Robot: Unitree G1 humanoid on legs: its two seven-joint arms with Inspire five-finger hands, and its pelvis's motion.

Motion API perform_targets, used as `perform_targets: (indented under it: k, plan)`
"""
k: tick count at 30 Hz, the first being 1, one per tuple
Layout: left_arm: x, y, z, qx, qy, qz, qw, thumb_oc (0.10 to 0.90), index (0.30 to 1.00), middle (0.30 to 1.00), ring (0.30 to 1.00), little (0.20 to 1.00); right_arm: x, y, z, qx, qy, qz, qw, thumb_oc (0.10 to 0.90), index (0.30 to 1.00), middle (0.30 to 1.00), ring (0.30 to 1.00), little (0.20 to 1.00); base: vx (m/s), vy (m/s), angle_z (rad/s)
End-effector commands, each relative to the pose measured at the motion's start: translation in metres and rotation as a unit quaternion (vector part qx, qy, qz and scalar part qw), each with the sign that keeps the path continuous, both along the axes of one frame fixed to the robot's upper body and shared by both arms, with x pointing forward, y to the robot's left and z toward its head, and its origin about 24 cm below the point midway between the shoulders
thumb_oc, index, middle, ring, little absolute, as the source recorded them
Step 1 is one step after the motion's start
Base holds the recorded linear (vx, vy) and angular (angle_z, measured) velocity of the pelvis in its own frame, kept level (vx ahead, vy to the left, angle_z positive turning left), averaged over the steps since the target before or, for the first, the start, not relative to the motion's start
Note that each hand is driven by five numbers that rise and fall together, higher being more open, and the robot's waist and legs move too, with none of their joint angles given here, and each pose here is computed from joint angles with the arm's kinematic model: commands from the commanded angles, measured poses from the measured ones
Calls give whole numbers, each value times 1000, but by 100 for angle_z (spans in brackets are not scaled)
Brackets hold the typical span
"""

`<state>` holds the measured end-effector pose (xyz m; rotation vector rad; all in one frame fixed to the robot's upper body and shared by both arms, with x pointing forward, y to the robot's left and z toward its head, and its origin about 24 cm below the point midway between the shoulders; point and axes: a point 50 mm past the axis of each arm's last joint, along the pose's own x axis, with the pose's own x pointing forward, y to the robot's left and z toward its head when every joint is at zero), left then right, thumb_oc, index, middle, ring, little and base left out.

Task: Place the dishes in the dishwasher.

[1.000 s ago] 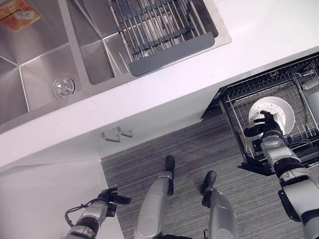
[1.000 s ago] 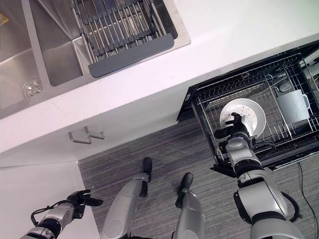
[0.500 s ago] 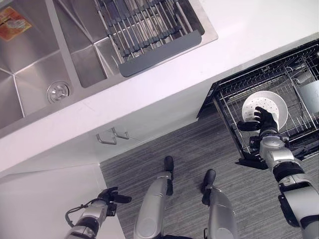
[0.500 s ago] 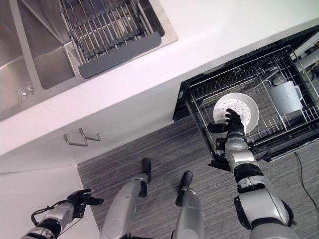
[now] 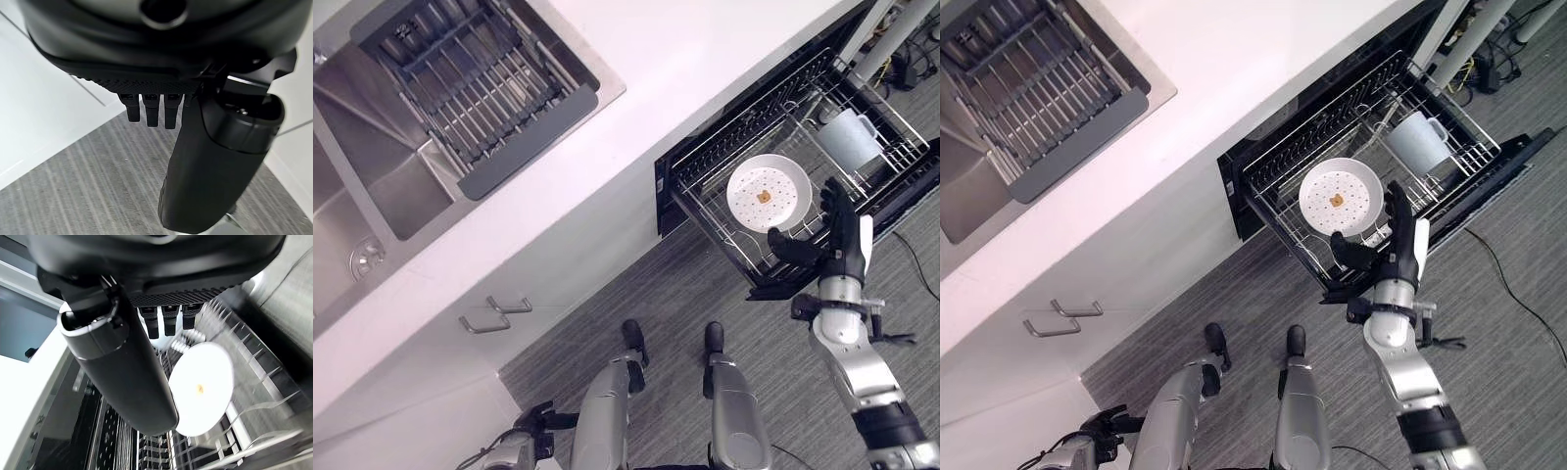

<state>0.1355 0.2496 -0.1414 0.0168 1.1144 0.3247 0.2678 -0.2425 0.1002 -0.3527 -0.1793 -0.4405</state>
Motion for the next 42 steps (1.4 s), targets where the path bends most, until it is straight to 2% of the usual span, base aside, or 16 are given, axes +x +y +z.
perform_targets:
  k: [1, 5, 6, 10, 15, 16, 17, 27, 28, 29, 33, 36, 42]
  plan:
    - [-61, 26, -9, 35, 72, 28, 996, 800, 900, 900, 900, 900, -6, -7, 76, -78, -204, 9, 976, 800, 900, 900, 900, 900, 57, 36, -19]
    - [-79, 24, -12, 33, 85, 40, 995, 800, 900, 900, 900, 900, -25, -9, 74, -106, -233, 9, 967, 800, 900, 900, 900, 900, 64, 11, -8]
    - [-95, 25, -15, 28, 107, 42, 993, 800, 900, 900, 900, 900, -48, -14, 82, -196, -280, -3, 940, 800, 900, 900, 900, 900, 144, -18, -7]
    - [-112, 18, -19, 16, 126, 27, 992, 800, 900, 900, 900, 900, -70, -28, 86, -209, -315, -25, 926, 800, 900, 900, 900, 900, 167, -8, -9]
    - [-125, 11, -22, -3, 138, 35, 990, 800, 900, 900, 900, 900, -90, -61, 64, -79, -319, -99, 939, 800, 900, 900, 900, 900, 97, -6, -11]
    - [-128, 9, -23, -10, 143, 39, 989, 800, 900, 900, 900, 900, -102, -75, 45, -9, -318, -138, 938, 800, 900, 900, 900, 900, 115, -6, -4]
    - [-129, 8, -23, -14, 147, 42, 988, 800, 900, 900, 900, 900, -106, -81, 34, 13, -307, -159, 938, 800, 900, 900, 900, 900, 98, -6, -3]
    - [-125, 17, -21, -10, 178, 35, 983, 800, 900, 900, 900, 900, -110, -120, -30, 162, -201, -243, 935, 800, 900, 900, 900, 900, 84, -17, 0]
    - [-124, 17, -21, -9, 179, 33, 983, 800, 900, 900, 900, 900, -109, -122, -34, 178, -197, -249, 932, 800, 900, 900, 900, 900, 92, -40, 15]
    - [-120, 18, -21, -5, 181, 26, 983, 800, 900, 900, 900, 900, -107, -130, -48, 238, -182, -266, 916, 800, 900, 900, 900, 900, 84, -38, 14]
    - [-116, 20, -20, 1, 184, 21, 983, 800, 900, 900, 900, 900, -106, -135, -70, 311, -152, -286, 893, 800, 900, 900, 900, 900, 81, -29, 19]
    - [-114, 21, -20, 5, 185, 10, 983, 800, 900, 900, 900, 900, -102, -134, -85, 350, -126, -298, 879, 800, 900, 900, 900, 900, 82, -32, 21]
    - [-92, 17, -19, 4, 162, -25, 986, 800, 900, 900, 900, 900, -76, -128, -84, 364, -95, -293, 879, 800, 900, 900, 900, 900, 8, 30, 22]
